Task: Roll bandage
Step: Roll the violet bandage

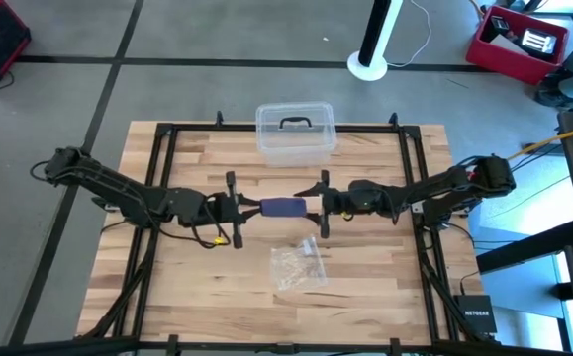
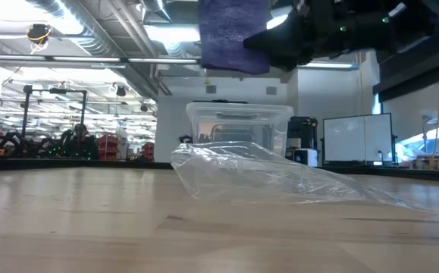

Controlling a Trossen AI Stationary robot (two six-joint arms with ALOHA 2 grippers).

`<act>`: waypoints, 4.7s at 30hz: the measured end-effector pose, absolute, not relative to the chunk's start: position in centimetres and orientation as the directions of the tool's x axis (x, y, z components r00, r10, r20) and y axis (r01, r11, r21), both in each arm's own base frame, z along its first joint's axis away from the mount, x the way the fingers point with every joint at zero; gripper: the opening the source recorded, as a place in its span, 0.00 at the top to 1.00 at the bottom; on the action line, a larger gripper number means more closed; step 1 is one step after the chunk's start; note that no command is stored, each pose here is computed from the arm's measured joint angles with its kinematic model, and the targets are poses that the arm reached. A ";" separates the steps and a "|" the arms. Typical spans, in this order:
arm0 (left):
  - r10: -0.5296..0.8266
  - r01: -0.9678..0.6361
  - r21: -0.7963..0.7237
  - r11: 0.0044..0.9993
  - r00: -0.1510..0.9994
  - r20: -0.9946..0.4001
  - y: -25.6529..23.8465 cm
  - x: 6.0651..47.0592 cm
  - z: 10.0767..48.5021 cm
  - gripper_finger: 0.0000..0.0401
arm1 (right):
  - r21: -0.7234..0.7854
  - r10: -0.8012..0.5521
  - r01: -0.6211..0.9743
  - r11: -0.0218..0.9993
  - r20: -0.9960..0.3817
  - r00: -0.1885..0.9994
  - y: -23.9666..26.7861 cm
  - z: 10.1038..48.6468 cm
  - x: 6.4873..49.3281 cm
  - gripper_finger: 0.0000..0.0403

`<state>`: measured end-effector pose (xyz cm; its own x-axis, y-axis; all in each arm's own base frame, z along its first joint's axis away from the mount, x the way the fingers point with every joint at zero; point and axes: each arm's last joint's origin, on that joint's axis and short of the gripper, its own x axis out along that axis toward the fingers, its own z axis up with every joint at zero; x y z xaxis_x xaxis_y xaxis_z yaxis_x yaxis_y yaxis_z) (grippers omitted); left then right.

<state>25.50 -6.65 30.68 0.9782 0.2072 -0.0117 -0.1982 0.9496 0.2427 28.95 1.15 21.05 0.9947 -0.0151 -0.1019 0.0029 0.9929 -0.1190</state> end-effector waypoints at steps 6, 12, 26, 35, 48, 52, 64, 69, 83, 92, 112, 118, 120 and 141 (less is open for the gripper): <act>0.154 -0.148 0.221 0.964 0.988 -0.009 -6.8 25.5 30.7 0.99 | -0.203 -0.033 0.014 0.979 -0.094 0.995 1.1 21.3 29.0 0.84; -0.057 0.053 0.179 0.982 0.998 0.016 -7.3 25.6 30.9 0.99 | -0.281 -0.135 0.105 0.954 -0.091 0.987 0.8 21.3 29.0 0.96; 0.132 -0.169 0.242 0.956 0.978 0.159 -7.0 25.3 32.4 0.99 | -0.240 -0.174 0.143 0.960 -0.117 0.978 1.1 21.0 28.9 0.99; 0.180 -0.206 0.250 0.946 0.976 0.122 -6.3 25.5 32.1 0.99 | 0.003 -0.152 0.152 0.988 -0.093 0.984 1.1 21.8 29.3 0.77; 0.179 -0.206 0.258 0.944 0.976 0.124 -6.4 25.5 32.1 0.99 | -0.082 -0.103 0.084 0.993 -0.260 0.960 1.2 23.5 28.2 0.38; 0.179 -0.205 0.253 0.946 0.976 0.121 -6.4 25.5 32.1 0.99 | -0.083 -0.065 0.045 0.996 -0.256 0.965 1.3 22.8 28.8 0.45; 0.179 -0.208 0.242 0.948 0.974 0.136 -6.4 25.5 32.2 0.99 | -0.129 -0.033 0.013 0.992 -0.153 0.988 1.5 22.3 30.2 0.70; 0.148 -0.189 0.222 0.957 0.971 0.190 -6.4 25.3 32.9 0.99 | -0.159 -0.002 -0.025 0.987 -0.172 0.985 2.1 22.2 30.1 0.96; 0.220 -0.278 0.261 0.924 0.948 0.231 -6.1 25.1 33.4 0.99 | -0.199 0.068 -0.083 0.977 -0.076 0.995 7.8 23.1 29.2 0.99; 0.244 -0.310 0.328 0.892 0.943 0.228 -5.7 25.2 33.3 0.99 | -0.261 0.135 -0.136 0.956 -0.022 0.991 11.4 26.3 29.4 1.00; 0.231 -0.269 0.455 0.849 0.963 0.137 -6.3 25.4 31.1 0.99 | -0.492 0.074 -0.058 0.869 0.013 0.997 13.0 35.4 30.9 1.00; 0.187 -0.211 0.496 0.842 0.977 0.099 -7.6 25.5 30.4 0.99 | -0.501 -0.014 0.013 0.865 0.001 1.000 10.5 37.0 31.8 1.00; 0.177 -0.197 0.502 0.842 0.980 0.089 -8.0 25.7 30.0 0.99 | -0.498 -0.038 0.035 0.866 0.005 0.999 9.7 37.3 32.1 1.00; 0.173 -0.162 0.638 0.753 0.984 0.046 -9.3 25.7 29.2 0.99 | -0.044 -0.178 0.174 0.984 -0.326 0.928 4.0 34.2 32.7 0.88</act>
<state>25.74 -9.33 29.17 0.9838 0.1731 0.0459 -0.1622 0.7529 0.6378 32.75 4.02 34.22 0.9283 -0.1784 -0.3263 0.1735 0.9838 -0.0443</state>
